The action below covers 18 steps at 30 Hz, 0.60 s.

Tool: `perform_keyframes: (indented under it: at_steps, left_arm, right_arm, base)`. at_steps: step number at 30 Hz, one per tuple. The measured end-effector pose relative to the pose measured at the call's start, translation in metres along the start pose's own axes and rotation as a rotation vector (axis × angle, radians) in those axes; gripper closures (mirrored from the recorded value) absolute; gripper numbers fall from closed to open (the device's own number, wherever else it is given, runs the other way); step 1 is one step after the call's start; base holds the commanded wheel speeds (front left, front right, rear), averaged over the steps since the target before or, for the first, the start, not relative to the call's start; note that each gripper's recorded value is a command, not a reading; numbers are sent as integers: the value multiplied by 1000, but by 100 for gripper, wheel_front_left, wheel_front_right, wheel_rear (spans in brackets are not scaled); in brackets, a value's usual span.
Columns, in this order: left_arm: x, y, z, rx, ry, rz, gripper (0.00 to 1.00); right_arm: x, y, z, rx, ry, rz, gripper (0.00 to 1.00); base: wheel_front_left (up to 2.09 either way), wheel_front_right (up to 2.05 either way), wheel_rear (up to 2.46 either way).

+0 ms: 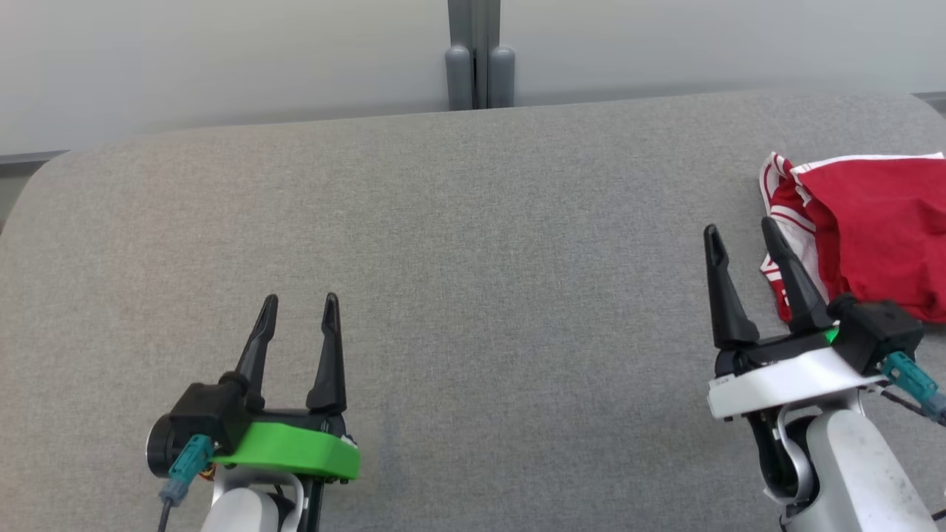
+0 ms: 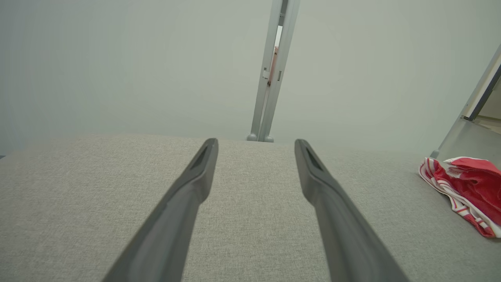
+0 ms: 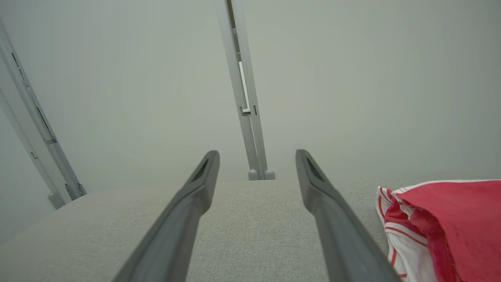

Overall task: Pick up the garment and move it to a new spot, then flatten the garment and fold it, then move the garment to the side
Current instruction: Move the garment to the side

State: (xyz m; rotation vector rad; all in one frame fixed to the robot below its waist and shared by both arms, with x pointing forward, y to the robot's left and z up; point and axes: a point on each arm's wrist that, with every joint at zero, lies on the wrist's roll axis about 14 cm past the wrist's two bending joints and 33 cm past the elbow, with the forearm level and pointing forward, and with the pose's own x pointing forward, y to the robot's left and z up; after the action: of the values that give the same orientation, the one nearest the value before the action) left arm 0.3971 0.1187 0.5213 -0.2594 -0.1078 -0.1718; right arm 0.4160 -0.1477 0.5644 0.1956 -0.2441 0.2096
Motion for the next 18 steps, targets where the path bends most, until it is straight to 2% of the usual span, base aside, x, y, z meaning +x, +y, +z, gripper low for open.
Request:
perform_keyframes:
  at_steps: [4, 18]
  left_arm:
    - [-10, 9, -1, -18, 6, 39, 0]
    - [-9, 3, 0, 14, 1, 17, 0]
  right_arm:
    - [-8, 12, 0, 22, -8, -1, 0]
    - [-16, 15, -6, 19, 11, -14, 0]
  base:
    - [0, 0, 0]
    - [0, 0, 0]
